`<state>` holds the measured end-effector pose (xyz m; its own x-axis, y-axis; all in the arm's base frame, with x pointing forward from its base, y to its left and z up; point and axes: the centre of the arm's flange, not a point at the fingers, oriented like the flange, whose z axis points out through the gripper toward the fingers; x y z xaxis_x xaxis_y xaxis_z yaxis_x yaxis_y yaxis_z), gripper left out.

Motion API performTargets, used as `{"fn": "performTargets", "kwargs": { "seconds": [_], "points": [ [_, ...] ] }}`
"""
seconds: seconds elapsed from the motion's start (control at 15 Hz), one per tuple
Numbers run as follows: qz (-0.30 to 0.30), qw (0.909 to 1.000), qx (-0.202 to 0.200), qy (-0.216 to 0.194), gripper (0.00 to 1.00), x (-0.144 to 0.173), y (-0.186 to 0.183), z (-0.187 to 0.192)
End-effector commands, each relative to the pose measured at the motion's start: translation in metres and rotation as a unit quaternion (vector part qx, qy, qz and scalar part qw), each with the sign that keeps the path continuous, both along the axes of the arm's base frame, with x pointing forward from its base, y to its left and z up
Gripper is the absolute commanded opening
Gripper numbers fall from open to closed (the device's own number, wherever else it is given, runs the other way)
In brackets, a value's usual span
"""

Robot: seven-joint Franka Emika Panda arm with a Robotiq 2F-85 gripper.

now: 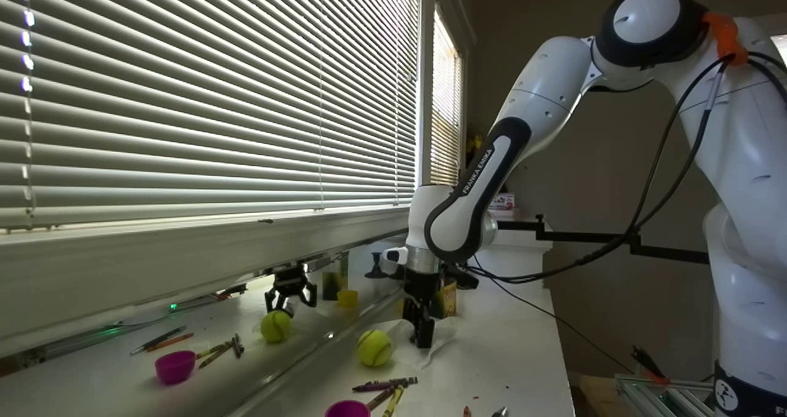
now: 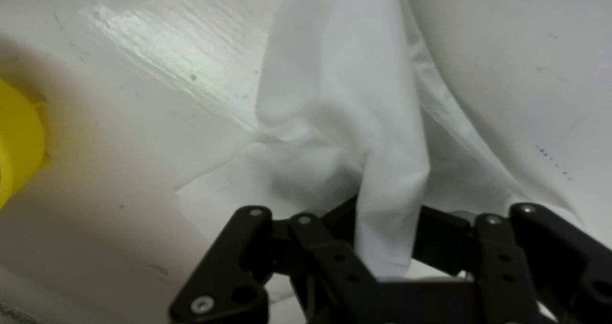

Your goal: Move the tissue forward

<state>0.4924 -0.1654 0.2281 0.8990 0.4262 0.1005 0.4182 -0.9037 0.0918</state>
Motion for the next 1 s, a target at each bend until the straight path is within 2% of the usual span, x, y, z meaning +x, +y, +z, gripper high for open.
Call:
{"fn": "performTargets", "kwargs": {
  "seconds": [0.0, 0.53, 0.73, 0.93],
  "points": [
    [0.001, 1.0000, -0.007, -0.001, 0.00, -0.008, 0.002, 0.011],
    [-0.001, 0.9996, -0.029, 0.004, 0.00, -0.012, -0.002, 0.033],
    [-0.021, 0.9981, -0.058, -0.005, 0.00, -0.015, 0.000, 0.041],
    [-0.058, 0.9948, -0.083, 0.014, 0.00, -0.021, 0.003, 0.042]
  ]
}}
